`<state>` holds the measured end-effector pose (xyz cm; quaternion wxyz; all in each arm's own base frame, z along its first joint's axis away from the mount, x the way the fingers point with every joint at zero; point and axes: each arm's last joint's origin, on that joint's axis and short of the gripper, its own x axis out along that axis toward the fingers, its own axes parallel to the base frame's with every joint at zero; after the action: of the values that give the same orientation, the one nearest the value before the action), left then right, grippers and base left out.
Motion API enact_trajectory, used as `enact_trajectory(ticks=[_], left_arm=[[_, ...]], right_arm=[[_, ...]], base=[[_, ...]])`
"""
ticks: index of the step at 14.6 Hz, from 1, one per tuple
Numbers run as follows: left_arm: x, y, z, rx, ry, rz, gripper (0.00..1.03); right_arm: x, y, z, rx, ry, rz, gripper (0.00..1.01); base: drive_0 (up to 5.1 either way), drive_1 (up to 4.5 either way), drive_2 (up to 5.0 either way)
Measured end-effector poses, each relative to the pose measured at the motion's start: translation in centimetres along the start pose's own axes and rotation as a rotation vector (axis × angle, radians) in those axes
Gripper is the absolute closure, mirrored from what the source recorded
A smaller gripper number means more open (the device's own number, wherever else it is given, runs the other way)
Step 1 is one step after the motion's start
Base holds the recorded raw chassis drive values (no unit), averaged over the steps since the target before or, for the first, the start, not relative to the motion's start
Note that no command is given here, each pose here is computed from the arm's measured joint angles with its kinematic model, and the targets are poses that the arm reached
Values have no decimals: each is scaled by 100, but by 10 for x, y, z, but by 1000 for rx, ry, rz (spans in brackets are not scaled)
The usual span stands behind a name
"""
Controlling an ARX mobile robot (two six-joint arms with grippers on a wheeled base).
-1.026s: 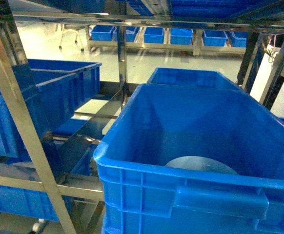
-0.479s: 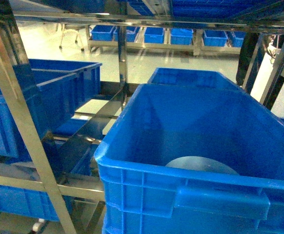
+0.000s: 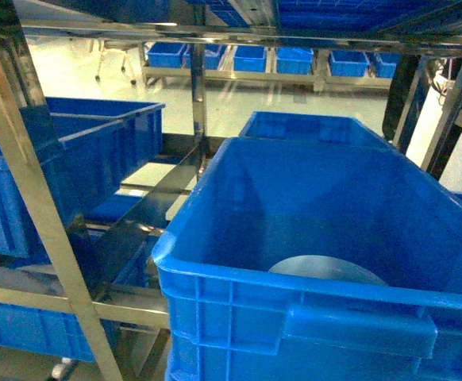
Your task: Place blue tray on left shelf second layer neatly
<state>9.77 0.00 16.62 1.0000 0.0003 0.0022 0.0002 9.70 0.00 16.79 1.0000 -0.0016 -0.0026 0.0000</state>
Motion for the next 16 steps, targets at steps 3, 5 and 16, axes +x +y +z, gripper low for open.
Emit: enact_trajectory(ticks=[3,5,16], left_arm=[[0,0,0,0,0,1,5],[0,0,0,0,0,0,5],[0,0,0,0,-1,0,5]], right_arm=[[0,0,0,0,-2,0,95],[0,0,0,0,-2,0,79],[0,0,0,0,-2,0,2]], base=[[0,0,0],[0,0,0],[0,0,0]])
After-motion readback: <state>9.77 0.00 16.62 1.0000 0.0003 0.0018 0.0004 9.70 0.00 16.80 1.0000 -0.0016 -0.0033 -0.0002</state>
